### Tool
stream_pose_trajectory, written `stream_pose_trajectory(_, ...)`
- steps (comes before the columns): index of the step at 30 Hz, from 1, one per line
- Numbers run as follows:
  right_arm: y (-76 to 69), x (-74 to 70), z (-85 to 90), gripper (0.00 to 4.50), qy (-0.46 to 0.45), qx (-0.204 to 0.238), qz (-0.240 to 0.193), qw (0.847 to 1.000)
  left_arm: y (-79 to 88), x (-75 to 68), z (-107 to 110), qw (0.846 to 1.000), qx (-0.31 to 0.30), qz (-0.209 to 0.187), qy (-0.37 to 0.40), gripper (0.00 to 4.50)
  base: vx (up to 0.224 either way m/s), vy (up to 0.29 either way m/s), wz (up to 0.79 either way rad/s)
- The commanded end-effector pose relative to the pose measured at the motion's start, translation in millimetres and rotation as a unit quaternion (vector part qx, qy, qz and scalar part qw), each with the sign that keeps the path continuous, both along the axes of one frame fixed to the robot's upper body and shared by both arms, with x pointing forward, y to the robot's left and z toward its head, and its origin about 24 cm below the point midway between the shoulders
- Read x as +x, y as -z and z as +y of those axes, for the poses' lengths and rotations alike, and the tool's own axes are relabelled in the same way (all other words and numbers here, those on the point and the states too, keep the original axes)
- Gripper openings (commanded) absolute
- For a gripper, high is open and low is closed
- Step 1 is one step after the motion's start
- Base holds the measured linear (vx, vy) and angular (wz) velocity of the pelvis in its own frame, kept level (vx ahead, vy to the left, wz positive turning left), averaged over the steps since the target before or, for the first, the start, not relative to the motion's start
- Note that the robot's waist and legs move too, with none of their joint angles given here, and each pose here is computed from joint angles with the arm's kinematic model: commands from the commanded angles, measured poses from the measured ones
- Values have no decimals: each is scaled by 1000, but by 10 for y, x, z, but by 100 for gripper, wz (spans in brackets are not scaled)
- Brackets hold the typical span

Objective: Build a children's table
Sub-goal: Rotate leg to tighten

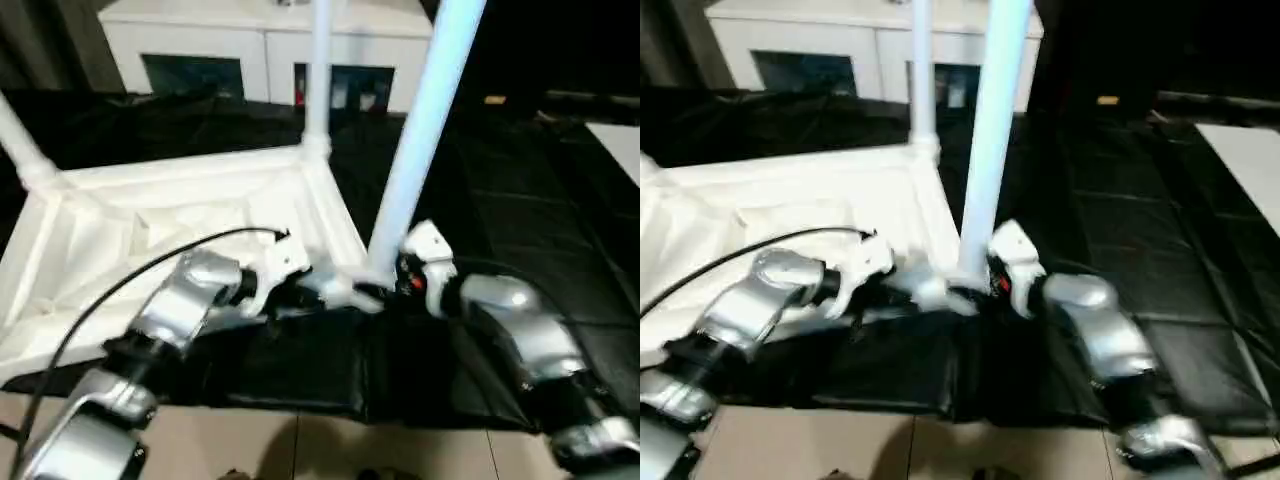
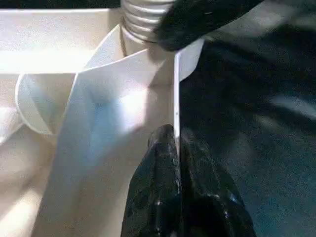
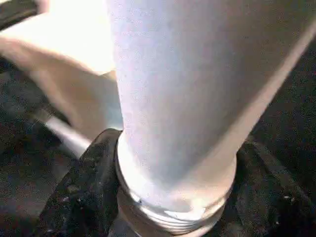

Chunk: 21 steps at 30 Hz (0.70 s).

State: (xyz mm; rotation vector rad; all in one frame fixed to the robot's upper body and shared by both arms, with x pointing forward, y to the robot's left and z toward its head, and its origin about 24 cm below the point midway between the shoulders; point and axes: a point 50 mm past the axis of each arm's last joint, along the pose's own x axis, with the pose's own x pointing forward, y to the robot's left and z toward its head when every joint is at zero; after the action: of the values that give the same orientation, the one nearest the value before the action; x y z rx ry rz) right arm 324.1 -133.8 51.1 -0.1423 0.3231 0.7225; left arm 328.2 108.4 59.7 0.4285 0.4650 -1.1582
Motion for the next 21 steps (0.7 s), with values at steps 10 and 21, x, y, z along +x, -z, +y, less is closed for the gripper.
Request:
stream_pose_trajectory(10,443,156,112,272,356,-6,46,933,-138,388,-315,980,-24,-81,-181,0,0,0,0)
stream_pose_trajectory(21,211,266,323,351,324,41,-21,945,-88,357,-300,984,-21,-72,-160,0,0,0,0)
